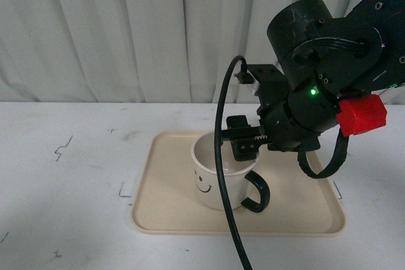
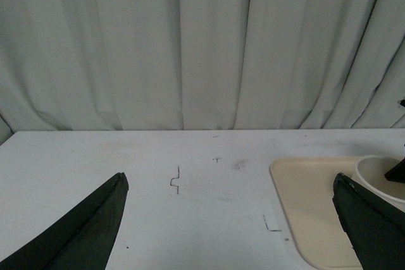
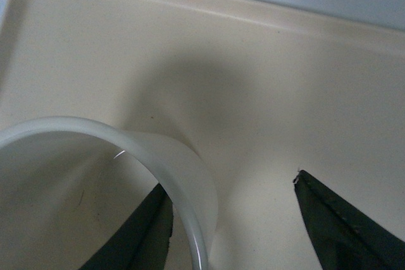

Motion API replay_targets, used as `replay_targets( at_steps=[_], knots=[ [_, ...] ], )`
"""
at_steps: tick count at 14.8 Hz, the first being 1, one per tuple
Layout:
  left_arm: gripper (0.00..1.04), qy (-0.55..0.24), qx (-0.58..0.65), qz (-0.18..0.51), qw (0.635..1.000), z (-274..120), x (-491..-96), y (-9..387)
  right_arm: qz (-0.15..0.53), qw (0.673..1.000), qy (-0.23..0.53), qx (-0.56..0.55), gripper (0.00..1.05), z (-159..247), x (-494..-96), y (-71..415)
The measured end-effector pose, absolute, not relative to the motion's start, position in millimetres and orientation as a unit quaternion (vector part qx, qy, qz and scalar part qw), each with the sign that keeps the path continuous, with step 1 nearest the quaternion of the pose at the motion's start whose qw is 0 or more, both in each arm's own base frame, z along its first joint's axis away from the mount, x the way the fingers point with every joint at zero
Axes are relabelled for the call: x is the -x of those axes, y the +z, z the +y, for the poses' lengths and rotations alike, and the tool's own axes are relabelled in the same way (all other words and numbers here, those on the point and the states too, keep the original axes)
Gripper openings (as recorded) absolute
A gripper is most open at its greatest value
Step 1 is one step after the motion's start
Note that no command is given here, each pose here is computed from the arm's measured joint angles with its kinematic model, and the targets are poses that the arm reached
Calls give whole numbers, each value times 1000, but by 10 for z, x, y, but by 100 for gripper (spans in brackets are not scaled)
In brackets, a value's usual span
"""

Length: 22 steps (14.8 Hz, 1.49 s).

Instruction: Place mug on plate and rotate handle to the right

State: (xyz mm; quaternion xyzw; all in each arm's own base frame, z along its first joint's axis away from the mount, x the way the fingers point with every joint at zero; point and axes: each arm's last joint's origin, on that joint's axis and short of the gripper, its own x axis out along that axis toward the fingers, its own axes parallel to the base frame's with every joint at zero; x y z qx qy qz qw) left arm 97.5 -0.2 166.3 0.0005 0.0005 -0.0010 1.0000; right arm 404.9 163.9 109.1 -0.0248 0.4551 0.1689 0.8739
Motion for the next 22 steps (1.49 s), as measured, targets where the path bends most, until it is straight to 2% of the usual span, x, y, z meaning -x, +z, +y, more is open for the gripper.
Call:
replay_targets(
  at_steps=[3,7,8,10,11,12,13,14,17,20,22],
  knots=[
    [98,-1,-1,0,1000,-2,-975,1663,452,875,172,29,51,1636,-4055,1095],
    [98,-1,0,0,1000,-2,-975,1663,448,863,224,68,9,1607,-4127,1180],
    [98,-1,0,1,1000,-2,-975,1663,437,859,253,84,3,1606,-4161,1233],
    [98,-1,-1,0,1000,-2,-975,1663,419,843,306,139,3,1613,-4202,1328],
    [98,-1,0,0,1000,-2,-975,1663,399,818,362,205,3,1615,-4197,1367],
    [98,-1,0,1,1000,-2,-975,1663,397,769,420,272,3,1484,-4241,1457],
    [98,-1,-1,1,1000,-2,-975,1663,390,744,439,317,3,1398,-4326,1553],
    [98,-1,0,0,1000,-2,-975,1663,376,713,472,358,3,1407,-4311,1392],
    [98,-1,0,0,1000,-2,-975,1663,367,697,487,377,4,1409,-4320,1394],
    [98,-1,-1,0,1000,-2,-975,1663,352,702,487,382,36,1402,-4370,1423],
    [98,-1,0,0,1000,-2,-975,1663,297,736,486,368,58,1320,-4430,1586]
  ],
)
